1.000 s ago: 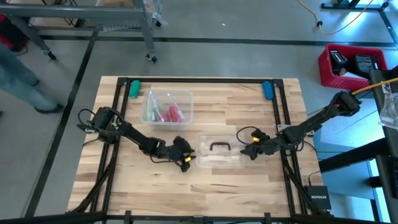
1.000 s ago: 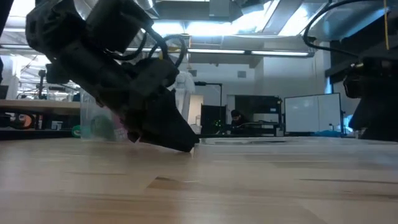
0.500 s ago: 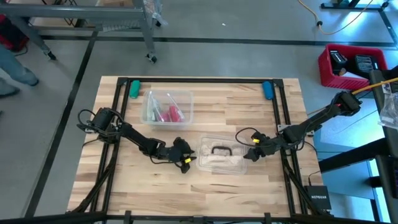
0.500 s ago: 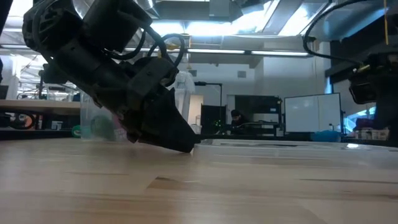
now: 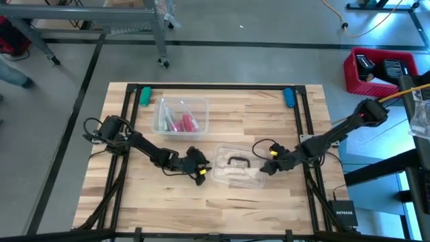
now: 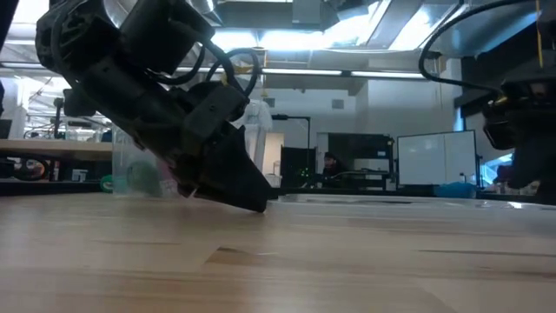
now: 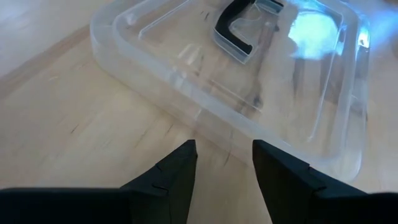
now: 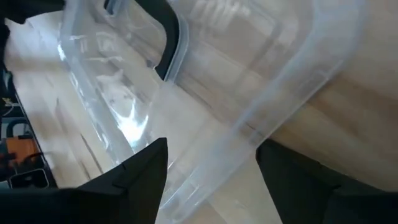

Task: Roll bandage
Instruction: Close the transparent container

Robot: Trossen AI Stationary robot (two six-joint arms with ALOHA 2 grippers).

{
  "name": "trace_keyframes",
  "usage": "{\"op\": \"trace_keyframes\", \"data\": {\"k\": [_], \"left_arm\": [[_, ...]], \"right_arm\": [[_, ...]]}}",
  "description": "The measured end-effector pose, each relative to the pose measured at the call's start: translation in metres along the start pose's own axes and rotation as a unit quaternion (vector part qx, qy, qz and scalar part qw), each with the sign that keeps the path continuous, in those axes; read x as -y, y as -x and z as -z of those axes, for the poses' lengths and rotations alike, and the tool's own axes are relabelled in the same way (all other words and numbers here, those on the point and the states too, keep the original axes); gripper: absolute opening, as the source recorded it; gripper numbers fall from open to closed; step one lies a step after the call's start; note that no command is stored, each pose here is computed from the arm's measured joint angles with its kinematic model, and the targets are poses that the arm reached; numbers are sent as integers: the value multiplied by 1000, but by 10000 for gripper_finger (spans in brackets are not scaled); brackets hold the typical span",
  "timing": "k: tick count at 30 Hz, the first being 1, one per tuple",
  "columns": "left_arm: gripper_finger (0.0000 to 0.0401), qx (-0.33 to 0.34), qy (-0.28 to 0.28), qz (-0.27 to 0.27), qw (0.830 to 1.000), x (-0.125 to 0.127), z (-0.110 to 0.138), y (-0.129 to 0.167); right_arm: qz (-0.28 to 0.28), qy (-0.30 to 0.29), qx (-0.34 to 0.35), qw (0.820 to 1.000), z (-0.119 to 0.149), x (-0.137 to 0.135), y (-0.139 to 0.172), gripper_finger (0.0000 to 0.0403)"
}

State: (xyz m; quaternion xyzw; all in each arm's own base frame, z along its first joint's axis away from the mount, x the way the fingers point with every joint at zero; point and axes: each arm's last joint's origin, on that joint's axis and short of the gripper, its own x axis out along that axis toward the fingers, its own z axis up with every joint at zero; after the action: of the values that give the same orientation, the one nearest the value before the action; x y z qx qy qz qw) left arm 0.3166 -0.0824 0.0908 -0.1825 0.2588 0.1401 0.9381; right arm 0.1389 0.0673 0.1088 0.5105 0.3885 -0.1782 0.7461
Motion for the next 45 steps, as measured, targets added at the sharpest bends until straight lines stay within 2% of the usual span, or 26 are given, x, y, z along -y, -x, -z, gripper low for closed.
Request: {"op": "trace_keyframes", "data": {"k": [5,9,12,15,19,23,26,28,30,33,37,41,45], "left_arm": [[155,-9,-2,-3,1000,-3,2,0],[155,-11,-2,0,1000,-2,0,-1],[155,-5,-3,2,1000,-1,0,-1],[155,-6,-5,3,1000,0,0,0],[155,-6,-6,3,1000,0,0,0],[155,-6,-8,5,1000,0,1,0],[155,-4,-24,11,1000,4,2,3],[155,-3,-32,18,999,8,1,7],[155,-1,-44,28,999,14,-2,14],[155,-3,-57,39,998,22,-9,29],[155,4,-87,25,996,33,-19,58],[155,32,-160,1,987,49,-40,89],[155,51,-209,-12,977,57,-65,110]], "right_arm": [[-18,21,27,999,0,-4,-8,254],[-73,86,73,991,-3,-14,-8,255],[-135,99,105,980,-6,-30,-4,251],[-146,120,113,975,-6,-32,-3,237],[-161,131,119,971,-7,-36,-2,190],[-152,150,116,970,-6,-34,-2,102],[-163,180,118,963,-6,-37,-1,27],[-177,212,121,953,-5,-41,1,13],[-169,244,125,947,-5,-42,1,20],[-171,301,128,929,-5,-55,4,15],[-160,390,134,897,-6,-75,9,12],[-103,474,142,863,-8,-100,20,10],[-28,558,176,811,-9,-126,39,11]]}}
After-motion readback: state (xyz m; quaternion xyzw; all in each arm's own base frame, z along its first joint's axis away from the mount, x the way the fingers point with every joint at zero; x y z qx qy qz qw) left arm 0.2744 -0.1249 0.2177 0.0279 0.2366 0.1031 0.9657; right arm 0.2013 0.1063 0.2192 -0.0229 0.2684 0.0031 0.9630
